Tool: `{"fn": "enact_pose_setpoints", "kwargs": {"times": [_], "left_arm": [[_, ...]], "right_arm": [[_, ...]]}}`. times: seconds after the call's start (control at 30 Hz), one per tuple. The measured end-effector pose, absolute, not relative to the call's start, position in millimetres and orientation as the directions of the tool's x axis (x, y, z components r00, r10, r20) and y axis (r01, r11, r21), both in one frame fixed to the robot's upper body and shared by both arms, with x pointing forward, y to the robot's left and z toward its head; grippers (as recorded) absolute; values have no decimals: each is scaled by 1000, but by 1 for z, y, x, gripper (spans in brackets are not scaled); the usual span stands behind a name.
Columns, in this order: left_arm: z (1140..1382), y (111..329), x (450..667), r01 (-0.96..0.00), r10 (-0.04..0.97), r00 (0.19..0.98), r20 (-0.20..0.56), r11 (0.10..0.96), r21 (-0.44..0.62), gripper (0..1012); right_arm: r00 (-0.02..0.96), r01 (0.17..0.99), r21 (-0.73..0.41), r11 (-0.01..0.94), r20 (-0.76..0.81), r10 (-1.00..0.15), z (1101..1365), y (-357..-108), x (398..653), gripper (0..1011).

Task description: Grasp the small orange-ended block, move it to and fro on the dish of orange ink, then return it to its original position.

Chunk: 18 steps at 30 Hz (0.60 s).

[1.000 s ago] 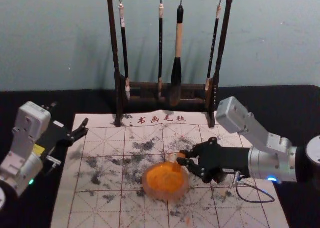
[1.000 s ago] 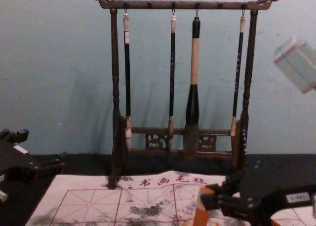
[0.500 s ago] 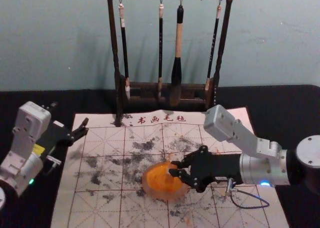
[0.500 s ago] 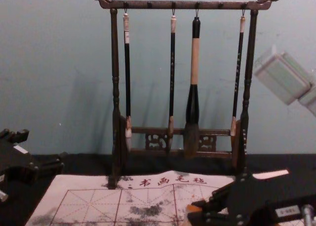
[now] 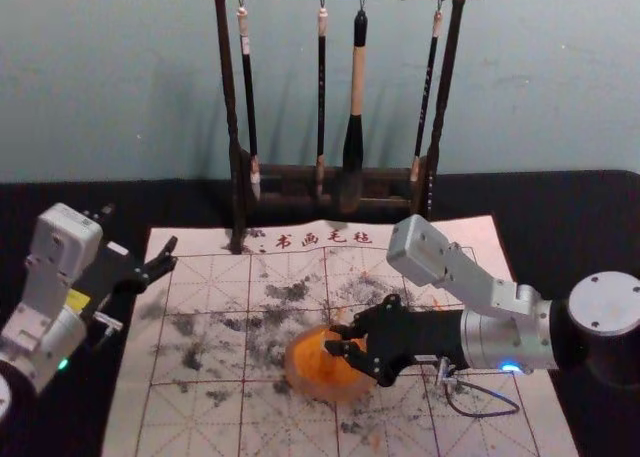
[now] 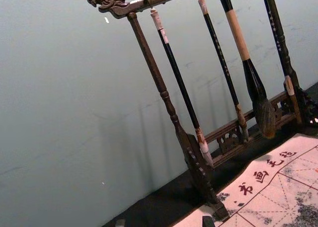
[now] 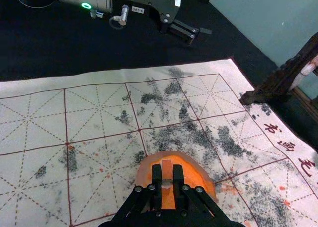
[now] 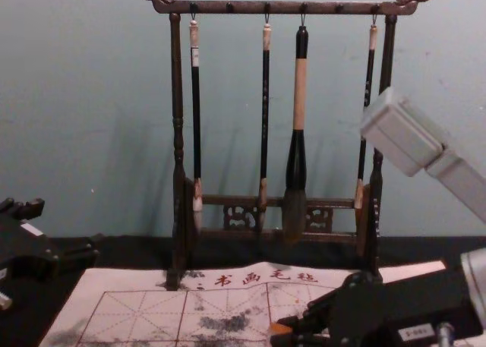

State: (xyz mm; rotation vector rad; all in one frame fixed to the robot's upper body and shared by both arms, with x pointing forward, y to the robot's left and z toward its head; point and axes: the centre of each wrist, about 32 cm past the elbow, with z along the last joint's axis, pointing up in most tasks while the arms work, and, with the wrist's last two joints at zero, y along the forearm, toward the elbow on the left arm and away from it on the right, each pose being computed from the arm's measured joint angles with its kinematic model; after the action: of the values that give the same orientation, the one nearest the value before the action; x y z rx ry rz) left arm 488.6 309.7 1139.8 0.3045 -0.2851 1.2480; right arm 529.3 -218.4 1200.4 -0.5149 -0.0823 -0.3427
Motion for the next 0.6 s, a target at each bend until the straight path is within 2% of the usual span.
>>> {"fn": "enact_pose_setpoints", "kwargs": {"times": [0.6], "left_arm": [[1140,310,489,-955,880,292,374,287,70,1002]], "right_arm": [[935,355,-475,805,175,-308,1201,-218,542,101]]}}
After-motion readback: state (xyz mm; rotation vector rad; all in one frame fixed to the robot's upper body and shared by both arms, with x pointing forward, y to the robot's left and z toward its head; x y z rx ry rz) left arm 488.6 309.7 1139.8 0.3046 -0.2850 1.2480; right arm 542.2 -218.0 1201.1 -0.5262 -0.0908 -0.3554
